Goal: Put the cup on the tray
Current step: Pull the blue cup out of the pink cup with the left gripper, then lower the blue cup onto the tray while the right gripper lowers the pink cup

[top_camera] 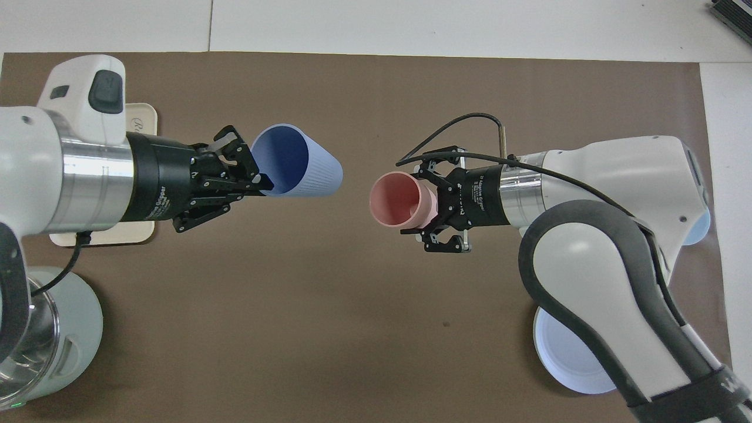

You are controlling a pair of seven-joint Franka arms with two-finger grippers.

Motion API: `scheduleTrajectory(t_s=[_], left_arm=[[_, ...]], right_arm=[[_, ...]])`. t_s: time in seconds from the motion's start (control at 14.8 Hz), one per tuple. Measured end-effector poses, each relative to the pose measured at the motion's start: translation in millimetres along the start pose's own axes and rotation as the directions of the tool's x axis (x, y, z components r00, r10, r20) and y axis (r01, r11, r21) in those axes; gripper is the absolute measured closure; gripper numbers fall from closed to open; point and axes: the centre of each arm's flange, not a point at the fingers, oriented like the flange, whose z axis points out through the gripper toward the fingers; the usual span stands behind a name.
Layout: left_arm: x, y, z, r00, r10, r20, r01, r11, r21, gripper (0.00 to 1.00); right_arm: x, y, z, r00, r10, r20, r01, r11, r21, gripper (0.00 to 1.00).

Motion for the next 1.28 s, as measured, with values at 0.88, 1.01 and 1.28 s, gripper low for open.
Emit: scheduleTrajectory(t_s=[0.88,1.01,1.28], left_arm=[[176,-212,3,0.955,0.269,-0.125,-0.233,0.941,0.246,0.95],[220,-244,25,0.945,0.292,-0.148,-0.243,0.929,0.280,0.95],[294,-322,54,0.932,0.329,-0.152,-0.274,0.914,0.298,0.95]], right_arm=[[234,-52,-96,0.990,0.097,0.099,-0.110,0.985,0.135,0.20],[266,-53,-104,0.988,0.081,0.130,-0.097,0.987,0.129,0.20],[353,-44,-106,0.973,-0.005,0.229,-0.026,0.991,0.131,0.20]])
